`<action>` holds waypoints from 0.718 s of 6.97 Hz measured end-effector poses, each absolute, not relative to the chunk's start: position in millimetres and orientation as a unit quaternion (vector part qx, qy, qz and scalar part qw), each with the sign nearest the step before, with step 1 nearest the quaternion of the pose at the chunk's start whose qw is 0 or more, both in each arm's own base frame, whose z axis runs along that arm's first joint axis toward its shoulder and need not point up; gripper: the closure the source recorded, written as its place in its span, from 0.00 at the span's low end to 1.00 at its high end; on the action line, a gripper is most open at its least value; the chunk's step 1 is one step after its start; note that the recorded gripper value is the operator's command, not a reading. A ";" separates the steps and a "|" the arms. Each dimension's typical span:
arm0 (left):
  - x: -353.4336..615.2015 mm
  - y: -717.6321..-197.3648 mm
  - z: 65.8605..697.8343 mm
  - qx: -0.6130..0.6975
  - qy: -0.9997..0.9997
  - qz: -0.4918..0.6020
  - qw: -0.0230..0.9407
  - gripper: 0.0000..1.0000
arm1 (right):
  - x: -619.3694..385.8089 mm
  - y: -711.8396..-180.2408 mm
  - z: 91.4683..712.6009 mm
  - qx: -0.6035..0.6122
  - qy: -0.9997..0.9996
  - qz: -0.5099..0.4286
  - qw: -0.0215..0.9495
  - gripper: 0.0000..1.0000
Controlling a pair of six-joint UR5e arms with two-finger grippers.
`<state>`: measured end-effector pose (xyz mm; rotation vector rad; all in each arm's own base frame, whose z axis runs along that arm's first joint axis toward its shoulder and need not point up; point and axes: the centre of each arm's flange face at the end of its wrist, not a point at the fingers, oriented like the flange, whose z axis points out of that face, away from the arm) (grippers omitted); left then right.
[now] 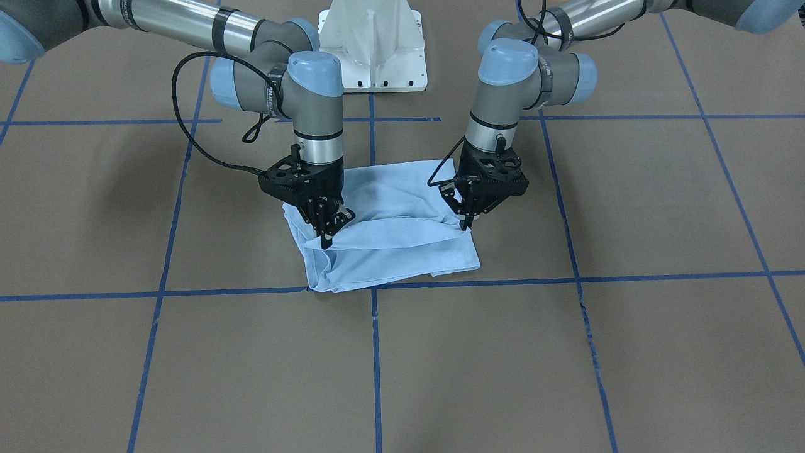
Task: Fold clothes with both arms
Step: 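Lay the held edge onto the far edge and open both grippers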
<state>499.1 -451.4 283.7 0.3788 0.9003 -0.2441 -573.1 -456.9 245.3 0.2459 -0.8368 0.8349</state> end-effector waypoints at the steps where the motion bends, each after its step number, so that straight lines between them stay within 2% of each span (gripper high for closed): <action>1: 499.2 -451.8 283.7 0.182 0.433 -0.117 0.875 0.01 | -572.0 -460.7 246.5 0.121 -0.391 0.385 0.827 0.01; 3: 493.7 -454.0 279.1 0.201 0.439 -0.084 0.872 0.00 | -566.6 -468.3 240.5 0.139 -0.388 0.344 0.844 0.00; 5: 481.2 -460.3 274.9 0.208 0.458 -0.049 0.863 0.00 | -562.1 -462.6 227.3 0.152 -0.393 0.246 0.873 0.00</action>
